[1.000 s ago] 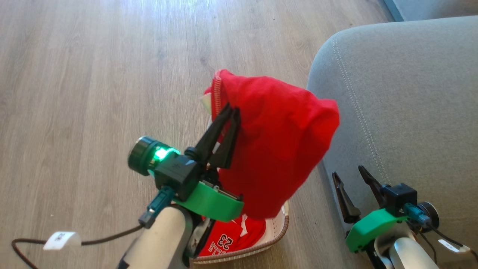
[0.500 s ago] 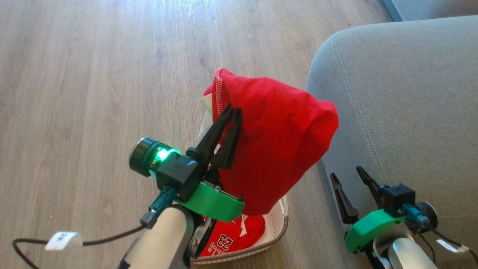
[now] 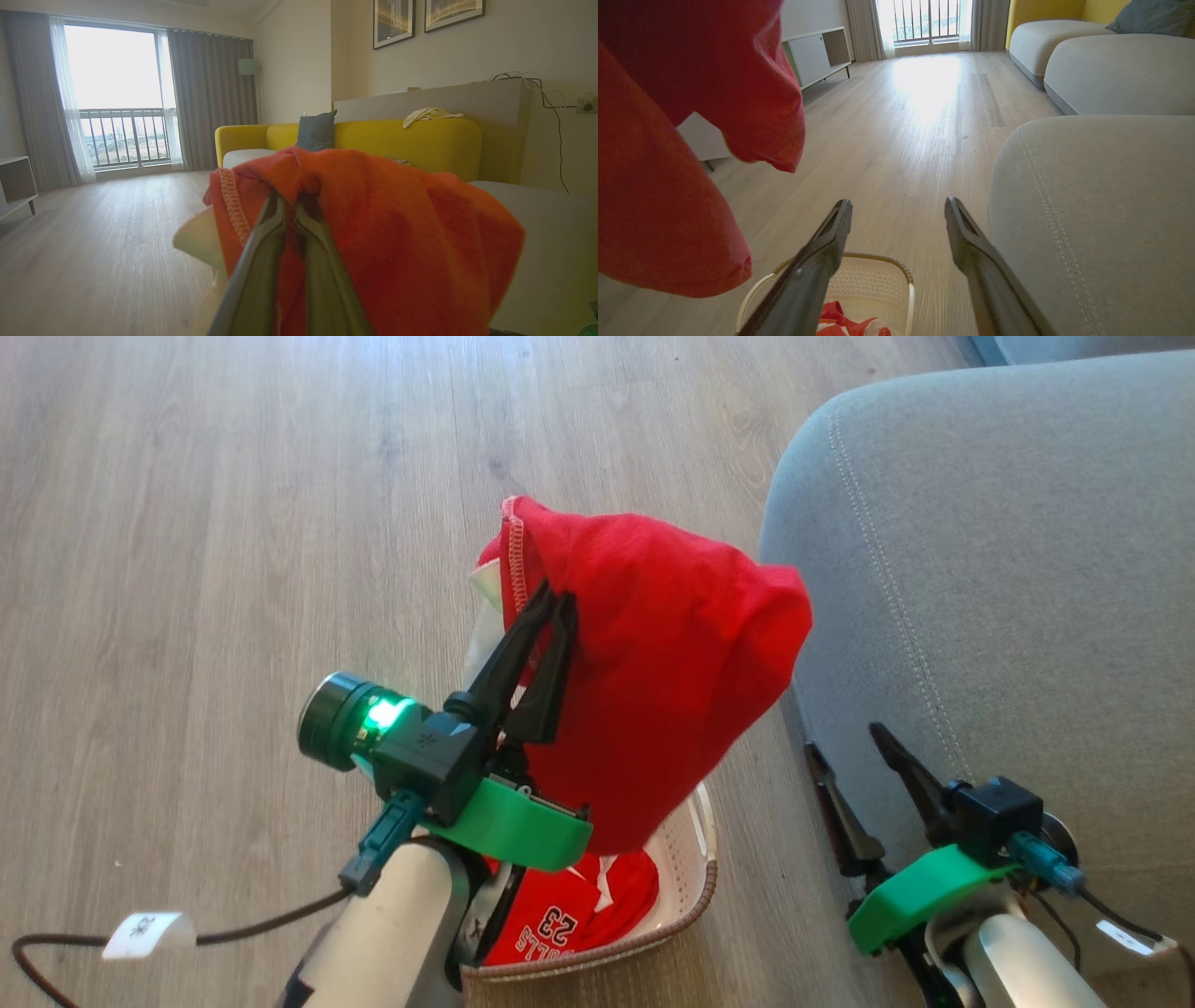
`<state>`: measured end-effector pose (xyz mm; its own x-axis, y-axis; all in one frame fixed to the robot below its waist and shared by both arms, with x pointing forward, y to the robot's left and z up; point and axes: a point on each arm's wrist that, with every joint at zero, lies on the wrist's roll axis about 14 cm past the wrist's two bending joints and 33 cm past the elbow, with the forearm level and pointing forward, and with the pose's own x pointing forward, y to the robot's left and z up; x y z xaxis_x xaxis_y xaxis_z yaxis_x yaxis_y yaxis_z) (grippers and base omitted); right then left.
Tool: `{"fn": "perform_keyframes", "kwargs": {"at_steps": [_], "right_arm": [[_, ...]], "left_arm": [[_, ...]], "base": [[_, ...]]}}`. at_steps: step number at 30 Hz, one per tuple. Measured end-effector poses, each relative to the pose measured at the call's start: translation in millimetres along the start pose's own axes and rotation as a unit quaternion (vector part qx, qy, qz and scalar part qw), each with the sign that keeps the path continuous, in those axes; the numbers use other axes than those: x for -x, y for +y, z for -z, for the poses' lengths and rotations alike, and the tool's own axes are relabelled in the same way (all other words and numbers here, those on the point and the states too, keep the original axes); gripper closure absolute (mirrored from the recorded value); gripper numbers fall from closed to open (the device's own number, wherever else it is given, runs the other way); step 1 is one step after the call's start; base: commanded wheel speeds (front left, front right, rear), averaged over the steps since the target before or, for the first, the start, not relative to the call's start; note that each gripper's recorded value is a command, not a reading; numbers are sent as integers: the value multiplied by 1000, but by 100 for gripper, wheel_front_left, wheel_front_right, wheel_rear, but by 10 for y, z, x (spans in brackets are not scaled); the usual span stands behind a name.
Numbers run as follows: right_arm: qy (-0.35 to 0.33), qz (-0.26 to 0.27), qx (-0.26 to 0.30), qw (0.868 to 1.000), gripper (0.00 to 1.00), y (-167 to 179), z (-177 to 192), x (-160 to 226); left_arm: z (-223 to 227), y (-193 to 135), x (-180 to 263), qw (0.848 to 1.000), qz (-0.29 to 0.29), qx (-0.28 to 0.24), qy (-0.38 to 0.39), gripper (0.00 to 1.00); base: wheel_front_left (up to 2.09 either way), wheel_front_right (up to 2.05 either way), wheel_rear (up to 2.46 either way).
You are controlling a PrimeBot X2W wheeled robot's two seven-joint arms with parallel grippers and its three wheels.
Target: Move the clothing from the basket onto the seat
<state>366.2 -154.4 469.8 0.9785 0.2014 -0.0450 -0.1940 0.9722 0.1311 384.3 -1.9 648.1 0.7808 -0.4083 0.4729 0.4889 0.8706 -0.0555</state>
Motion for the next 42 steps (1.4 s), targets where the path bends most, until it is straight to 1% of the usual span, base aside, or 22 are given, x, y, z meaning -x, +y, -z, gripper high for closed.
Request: {"fn": "perform_keyframes", "kwargs": {"at_steps": [3, 6, 9, 14, 17, 22, 33, 42], "right_arm": [[-15, -25, -8, 1000, 0, 120, -104, -21], [-31, -53, 8, 998, 0, 208, -230, -21], [-49, -81, 8, 996, 0, 333, -359, -14], [-61, -166, 22, 984, 0, 736, -478, 110], [-55, -195, 32, 979, 0, 857, -455, 185], [-59, -211, 33, 975, 0, 947, -481, 200], [-75, -233, 45, 968, 0, 1062, -587, 56], [-76, -268, 54, 959, 0, 1247, -599, -12]], "left_arm": [[40, 15, -4, 1000, -1, -2, 5, 100], [62, 38, -6, 1000, -4, -2, 7, 100], [93, 72, -4, 1000, -7, -10, 12, 100], [106, 129, -11, 1000, -15, -11, 13, 100], [122, 129, -11, 1000, -15, -11, 15, 100], [114, 116, -16, 1000, -13, -12, 14, 100], [147, -54, 20, 1000, 15, -7, 22, 100], [223, -166, 63, 999, 31, 1, 35, 100]], "base": [[0, 0, 0], [0, 0, 0], [0, 0, 0], [0, 0, 0], [0, 0, 0], [0, 0, 0], [0, 0, 0], [0, 0, 0]]}}
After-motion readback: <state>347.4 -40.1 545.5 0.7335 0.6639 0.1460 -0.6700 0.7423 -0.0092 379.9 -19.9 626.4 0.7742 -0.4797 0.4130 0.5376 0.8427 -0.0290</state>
